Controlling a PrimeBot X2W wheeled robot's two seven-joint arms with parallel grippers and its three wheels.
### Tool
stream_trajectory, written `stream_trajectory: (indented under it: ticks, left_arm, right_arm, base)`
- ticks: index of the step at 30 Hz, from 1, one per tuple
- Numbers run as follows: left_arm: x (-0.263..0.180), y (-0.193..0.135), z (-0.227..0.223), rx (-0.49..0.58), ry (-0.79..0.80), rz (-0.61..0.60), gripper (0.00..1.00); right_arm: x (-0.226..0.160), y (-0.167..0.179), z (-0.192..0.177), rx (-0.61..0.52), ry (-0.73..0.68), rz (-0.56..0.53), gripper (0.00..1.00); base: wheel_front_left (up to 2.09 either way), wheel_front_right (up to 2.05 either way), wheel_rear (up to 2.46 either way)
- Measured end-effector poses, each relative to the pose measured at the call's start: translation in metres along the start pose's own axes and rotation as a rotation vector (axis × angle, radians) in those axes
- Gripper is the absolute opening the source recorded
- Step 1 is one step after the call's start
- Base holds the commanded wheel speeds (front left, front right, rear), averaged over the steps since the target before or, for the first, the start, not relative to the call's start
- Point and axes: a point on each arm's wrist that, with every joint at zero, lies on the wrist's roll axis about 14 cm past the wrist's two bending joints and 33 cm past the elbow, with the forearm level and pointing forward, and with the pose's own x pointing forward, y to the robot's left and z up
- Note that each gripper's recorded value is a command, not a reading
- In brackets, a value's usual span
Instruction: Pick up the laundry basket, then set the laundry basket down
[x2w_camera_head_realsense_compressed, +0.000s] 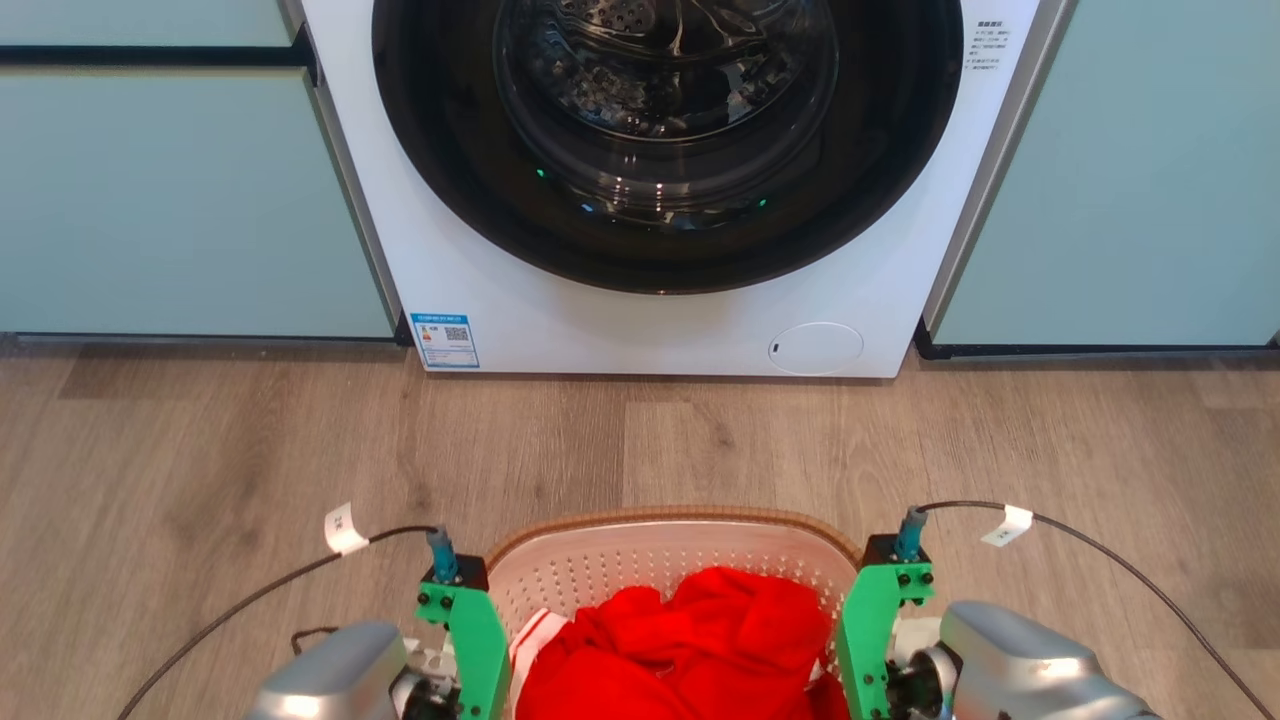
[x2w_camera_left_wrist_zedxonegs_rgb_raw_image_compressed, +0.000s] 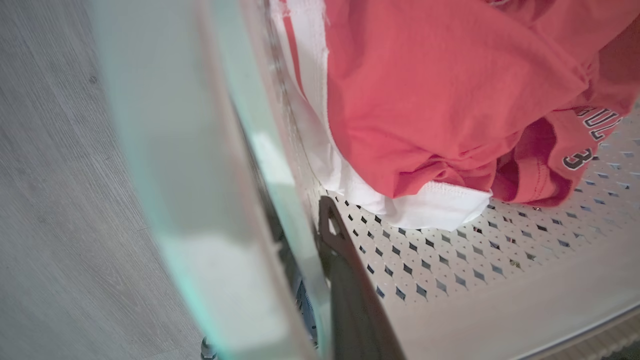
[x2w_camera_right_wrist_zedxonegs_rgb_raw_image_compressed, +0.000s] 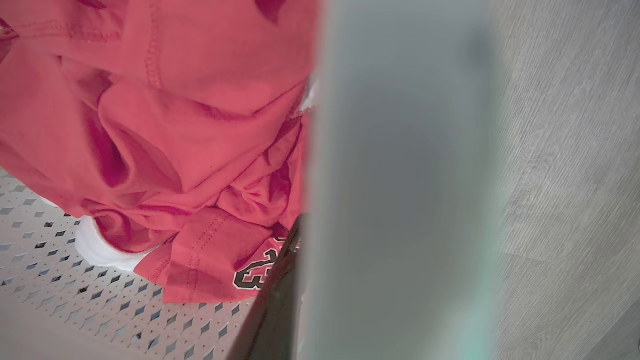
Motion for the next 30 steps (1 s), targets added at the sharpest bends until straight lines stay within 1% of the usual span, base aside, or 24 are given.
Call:
stream_trajectory:
  ticks: [30]
  left_arm:
    - [-0.0007, -0.001, 0.0007, -0.008, 0.0, -0.005, 0.0]
  right_arm:
    - [-0.0009, -0.0006, -0.0015, 0.002, -0.005, -0.002, 0.0]
  base:
    - [0.0, 0.0, 0.0]
